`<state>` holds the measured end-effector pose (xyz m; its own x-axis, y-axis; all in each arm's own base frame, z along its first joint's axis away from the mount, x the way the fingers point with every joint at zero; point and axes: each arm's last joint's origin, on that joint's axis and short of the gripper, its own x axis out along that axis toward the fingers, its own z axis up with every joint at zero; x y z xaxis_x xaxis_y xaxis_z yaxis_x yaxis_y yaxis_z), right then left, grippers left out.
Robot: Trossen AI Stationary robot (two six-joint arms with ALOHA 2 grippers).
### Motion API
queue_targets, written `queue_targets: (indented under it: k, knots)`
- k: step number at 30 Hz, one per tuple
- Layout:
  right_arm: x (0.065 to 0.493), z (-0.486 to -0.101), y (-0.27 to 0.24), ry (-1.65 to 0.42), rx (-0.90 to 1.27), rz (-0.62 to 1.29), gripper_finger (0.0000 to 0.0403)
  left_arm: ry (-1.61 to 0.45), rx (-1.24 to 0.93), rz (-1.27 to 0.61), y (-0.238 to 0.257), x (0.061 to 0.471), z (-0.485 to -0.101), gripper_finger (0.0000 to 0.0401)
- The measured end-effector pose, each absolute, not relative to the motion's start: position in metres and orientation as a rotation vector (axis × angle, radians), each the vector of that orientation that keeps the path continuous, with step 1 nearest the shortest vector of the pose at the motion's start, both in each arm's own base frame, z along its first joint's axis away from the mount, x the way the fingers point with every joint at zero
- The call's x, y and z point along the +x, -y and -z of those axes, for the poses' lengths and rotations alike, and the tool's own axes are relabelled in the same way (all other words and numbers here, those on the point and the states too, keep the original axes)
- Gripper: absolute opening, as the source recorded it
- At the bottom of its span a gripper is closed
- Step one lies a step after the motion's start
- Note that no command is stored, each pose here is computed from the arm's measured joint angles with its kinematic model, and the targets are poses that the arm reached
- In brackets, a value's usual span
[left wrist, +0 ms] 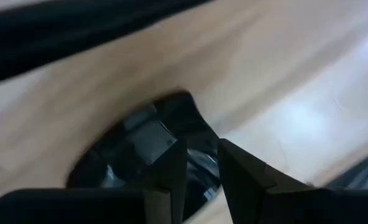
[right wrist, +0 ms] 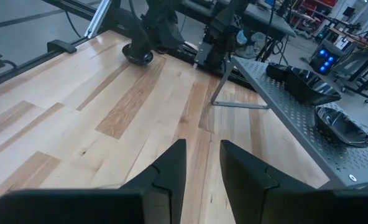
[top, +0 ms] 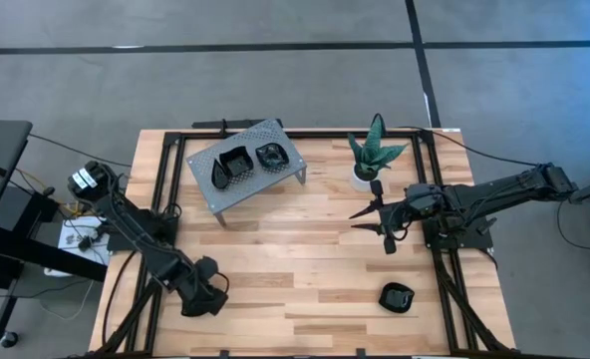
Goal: Pick & Place Mini shaped plates
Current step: Stack the black leaf-shaped plate on the black leaf-shaped plate on the shelf
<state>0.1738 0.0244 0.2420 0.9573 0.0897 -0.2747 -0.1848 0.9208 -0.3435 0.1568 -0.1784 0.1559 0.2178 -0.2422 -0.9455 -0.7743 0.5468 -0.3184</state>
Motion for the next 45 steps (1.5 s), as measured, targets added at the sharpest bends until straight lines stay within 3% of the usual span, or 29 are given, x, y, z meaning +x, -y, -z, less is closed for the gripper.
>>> queue_targets:
  k: [35,45]
  knots:
    - [0.174,-0.242,-0.024,-0.258,-0.376,-0.143,0.0092,-1.309,-0.908,-0.490,0.166,0.152,-0.140,0.0088]
    - [0.174,-0.242,-0.024,-0.258,-0.375,-0.143,0.0092,-1.316,-0.822,-0.391,0.167,0.153,-0.140,0.0008]
